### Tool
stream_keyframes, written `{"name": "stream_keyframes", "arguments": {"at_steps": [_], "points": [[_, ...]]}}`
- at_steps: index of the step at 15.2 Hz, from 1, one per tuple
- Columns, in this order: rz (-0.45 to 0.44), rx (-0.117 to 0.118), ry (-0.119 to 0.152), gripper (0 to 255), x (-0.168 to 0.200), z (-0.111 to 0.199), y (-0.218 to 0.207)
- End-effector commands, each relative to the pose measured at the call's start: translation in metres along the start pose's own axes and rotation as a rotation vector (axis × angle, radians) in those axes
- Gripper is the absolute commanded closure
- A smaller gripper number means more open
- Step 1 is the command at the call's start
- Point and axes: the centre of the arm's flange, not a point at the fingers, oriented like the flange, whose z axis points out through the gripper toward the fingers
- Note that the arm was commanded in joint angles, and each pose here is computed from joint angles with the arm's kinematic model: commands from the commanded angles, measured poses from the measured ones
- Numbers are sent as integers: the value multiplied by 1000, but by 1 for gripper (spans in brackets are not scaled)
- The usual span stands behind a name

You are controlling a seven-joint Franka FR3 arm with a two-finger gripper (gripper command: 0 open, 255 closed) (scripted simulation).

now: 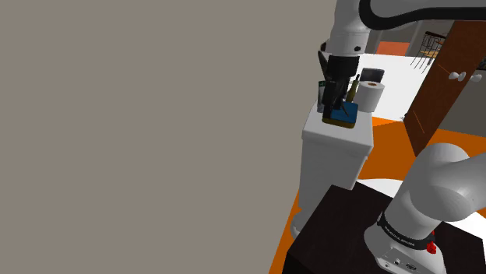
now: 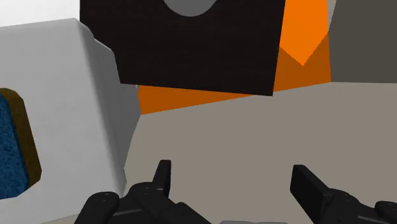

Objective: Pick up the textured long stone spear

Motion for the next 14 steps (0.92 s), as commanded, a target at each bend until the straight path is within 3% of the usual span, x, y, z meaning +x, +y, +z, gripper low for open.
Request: {"name": "stream_keyframes", "arguments": {"at_steps": [1, 14], "points": [[0, 0, 0, 0, 0, 0, 0], [-310, 5, 398, 0, -38, -32, 174]]}}
